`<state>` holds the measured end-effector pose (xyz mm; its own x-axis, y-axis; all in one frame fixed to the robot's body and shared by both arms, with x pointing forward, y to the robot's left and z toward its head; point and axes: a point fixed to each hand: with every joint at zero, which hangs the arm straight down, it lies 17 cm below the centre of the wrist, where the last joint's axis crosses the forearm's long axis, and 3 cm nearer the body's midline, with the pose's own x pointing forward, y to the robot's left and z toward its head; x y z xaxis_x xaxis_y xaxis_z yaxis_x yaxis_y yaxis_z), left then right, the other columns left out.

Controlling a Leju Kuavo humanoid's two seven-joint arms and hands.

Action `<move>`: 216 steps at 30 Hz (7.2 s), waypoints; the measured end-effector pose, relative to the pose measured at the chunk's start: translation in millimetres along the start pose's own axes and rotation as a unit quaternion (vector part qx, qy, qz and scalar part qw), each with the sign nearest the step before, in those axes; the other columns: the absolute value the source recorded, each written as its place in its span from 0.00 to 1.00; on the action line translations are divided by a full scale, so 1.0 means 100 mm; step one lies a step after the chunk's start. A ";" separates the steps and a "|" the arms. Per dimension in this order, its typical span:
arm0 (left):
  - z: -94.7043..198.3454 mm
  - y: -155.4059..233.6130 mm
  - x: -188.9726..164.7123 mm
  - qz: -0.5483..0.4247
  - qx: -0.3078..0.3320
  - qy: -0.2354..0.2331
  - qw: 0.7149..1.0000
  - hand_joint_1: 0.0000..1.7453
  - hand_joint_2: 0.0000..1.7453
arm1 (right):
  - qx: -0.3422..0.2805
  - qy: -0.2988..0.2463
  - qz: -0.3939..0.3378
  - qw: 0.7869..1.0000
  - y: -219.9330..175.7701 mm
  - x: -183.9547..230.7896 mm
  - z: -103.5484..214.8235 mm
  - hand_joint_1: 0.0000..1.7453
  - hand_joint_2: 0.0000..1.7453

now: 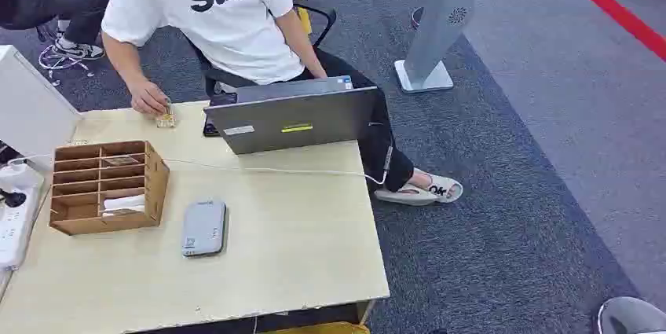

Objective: Pass the card to the sensor for recognition and then transmit it.

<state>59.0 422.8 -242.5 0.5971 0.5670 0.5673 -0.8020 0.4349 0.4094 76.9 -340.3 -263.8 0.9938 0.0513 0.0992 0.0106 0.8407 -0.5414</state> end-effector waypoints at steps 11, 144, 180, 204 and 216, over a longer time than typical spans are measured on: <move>-0.32 0.87 1.05 0.030 0.140 -0.178 0.974 0.00 1.00 | -0.028 0.022 0.051 0.998 -0.11 -0.17 -0.01 0.00 1.00; 3.81 -2.17 3.28 -0.211 -0.250 -0.771 0.546 0.00 1.00 | 0.061 -0.006 0.247 0.967 0.30 -0.22 0.12 0.00 1.00; 3.64 -1.60 4.81 -0.203 -0.080 -0.814 0.538 0.00 1.00 | 0.075 -0.013 0.254 0.964 0.35 -0.22 0.12 0.00 1.00; 3.60 -1.71 4.77 -0.226 -0.077 -0.811 0.534 1.00 1.00 | 0.076 -0.012 0.252 0.965 0.35 -0.22 0.12 0.00 1.00; 3.65 -1.81 4.66 -0.253 -0.075 -0.819 0.510 1.00 1.00 | 0.078 -0.012 0.255 0.964 0.36 -0.22 0.13 0.00 1.00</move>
<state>477.5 352.6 208.5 -0.1843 -0.9348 0.3035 -0.4678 0.3550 0.8094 54.0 -304.6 -274.7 0.8625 0.4902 -0.1256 -0.4970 0.7737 -0.3929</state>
